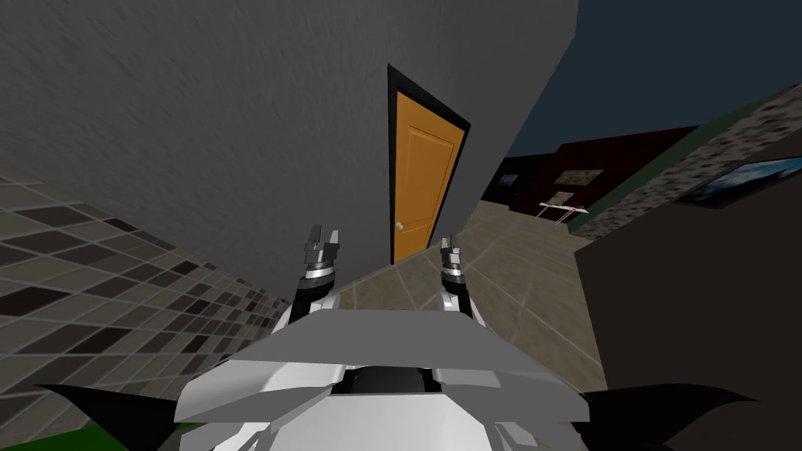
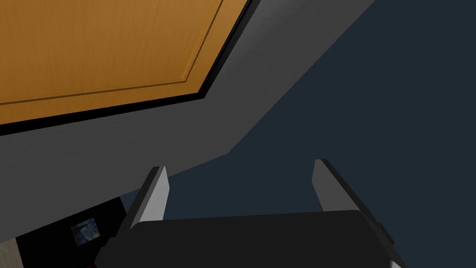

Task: Pull the door open

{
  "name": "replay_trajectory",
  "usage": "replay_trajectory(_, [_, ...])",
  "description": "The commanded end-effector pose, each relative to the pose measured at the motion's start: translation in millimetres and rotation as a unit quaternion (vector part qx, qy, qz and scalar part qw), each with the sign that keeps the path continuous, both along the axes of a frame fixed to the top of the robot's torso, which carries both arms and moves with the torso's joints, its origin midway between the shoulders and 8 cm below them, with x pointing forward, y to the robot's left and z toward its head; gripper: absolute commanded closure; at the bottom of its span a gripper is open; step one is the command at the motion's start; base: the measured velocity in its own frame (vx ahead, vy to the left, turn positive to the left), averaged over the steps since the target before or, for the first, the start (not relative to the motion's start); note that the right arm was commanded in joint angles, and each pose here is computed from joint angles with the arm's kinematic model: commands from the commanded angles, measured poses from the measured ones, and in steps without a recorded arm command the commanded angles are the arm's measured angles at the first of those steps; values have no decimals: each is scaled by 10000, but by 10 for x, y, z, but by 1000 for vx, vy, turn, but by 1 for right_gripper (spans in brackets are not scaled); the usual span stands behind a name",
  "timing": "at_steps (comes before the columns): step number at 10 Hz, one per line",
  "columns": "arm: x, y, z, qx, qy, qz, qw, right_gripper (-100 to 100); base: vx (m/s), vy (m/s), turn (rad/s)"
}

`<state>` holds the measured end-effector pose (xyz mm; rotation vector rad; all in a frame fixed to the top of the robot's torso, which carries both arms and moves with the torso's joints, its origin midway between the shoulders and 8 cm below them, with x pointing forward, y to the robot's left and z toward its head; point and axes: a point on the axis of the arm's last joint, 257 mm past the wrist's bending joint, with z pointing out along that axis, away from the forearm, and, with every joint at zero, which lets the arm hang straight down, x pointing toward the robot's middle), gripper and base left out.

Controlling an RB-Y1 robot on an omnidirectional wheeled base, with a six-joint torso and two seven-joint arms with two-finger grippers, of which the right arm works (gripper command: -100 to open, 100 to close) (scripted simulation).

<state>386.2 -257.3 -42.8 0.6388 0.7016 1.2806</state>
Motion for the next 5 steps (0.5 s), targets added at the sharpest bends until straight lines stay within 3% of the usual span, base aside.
replay_trajectory(1, [48,-15,-86,-105,82,-59,9999,-100,61,3,48])
replay_trajectory(4, [191,-10,-414,-583,369,-270,9973,-100,73,2,134])
replay_trajectory(5, [201,-14,-455,-621,415,-301,9967,-100,71,-6,39])
